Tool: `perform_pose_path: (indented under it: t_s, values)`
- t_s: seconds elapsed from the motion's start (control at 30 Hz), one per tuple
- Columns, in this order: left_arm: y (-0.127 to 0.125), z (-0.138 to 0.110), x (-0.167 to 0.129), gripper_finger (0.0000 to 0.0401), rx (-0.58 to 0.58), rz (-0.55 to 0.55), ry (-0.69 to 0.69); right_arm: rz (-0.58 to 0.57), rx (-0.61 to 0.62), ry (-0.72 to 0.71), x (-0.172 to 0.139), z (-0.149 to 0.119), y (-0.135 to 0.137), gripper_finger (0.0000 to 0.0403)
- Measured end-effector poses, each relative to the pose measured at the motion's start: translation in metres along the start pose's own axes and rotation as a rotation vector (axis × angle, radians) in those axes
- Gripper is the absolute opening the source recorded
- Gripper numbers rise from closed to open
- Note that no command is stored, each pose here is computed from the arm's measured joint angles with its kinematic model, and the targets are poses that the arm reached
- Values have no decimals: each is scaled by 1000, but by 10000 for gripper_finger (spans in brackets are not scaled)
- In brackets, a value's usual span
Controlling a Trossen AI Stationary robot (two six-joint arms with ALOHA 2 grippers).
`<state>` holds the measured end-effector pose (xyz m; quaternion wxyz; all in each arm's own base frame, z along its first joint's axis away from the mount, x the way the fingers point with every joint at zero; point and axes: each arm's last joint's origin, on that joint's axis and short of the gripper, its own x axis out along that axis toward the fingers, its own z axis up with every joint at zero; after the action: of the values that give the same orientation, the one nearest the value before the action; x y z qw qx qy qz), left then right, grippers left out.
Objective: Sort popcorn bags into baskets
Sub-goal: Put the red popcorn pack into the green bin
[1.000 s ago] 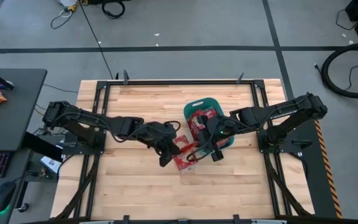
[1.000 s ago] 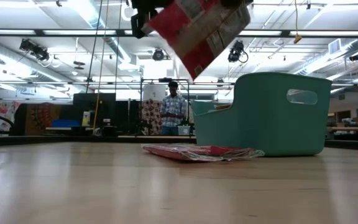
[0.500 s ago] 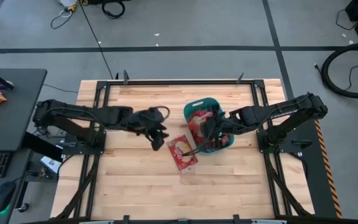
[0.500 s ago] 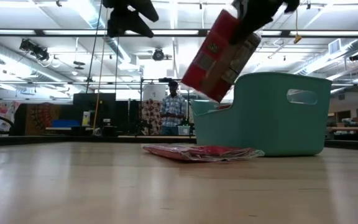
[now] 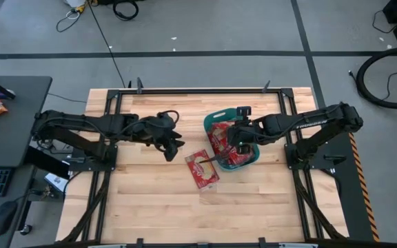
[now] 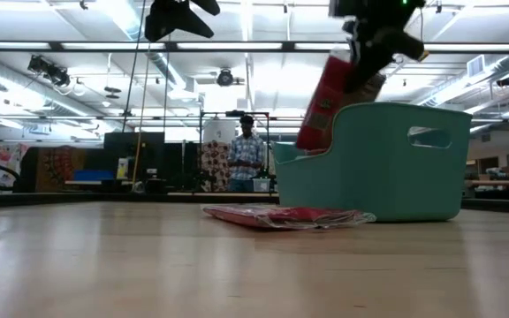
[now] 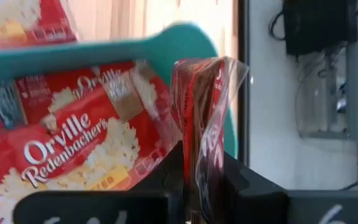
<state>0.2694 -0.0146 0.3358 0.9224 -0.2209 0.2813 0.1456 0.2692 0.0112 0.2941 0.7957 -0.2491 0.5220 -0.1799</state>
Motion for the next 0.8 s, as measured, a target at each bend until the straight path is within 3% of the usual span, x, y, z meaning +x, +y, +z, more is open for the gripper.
perform_pose_path:
  t_s: [0.2,0.47,0.7,0.8]
  values:
    - [0,0,0,177,3,-15,7,109,1,79,20,-16,7,59]
    - [-1,-2,2,176,68,-27,24,286,51,152,5,-19,10,137]
    - [-7,-18,32,176,260,-2,121,485,109,214,-15,-18,3,181]
    - [-12,-28,53,176,361,0,166,516,139,213,-21,-16,0,184]
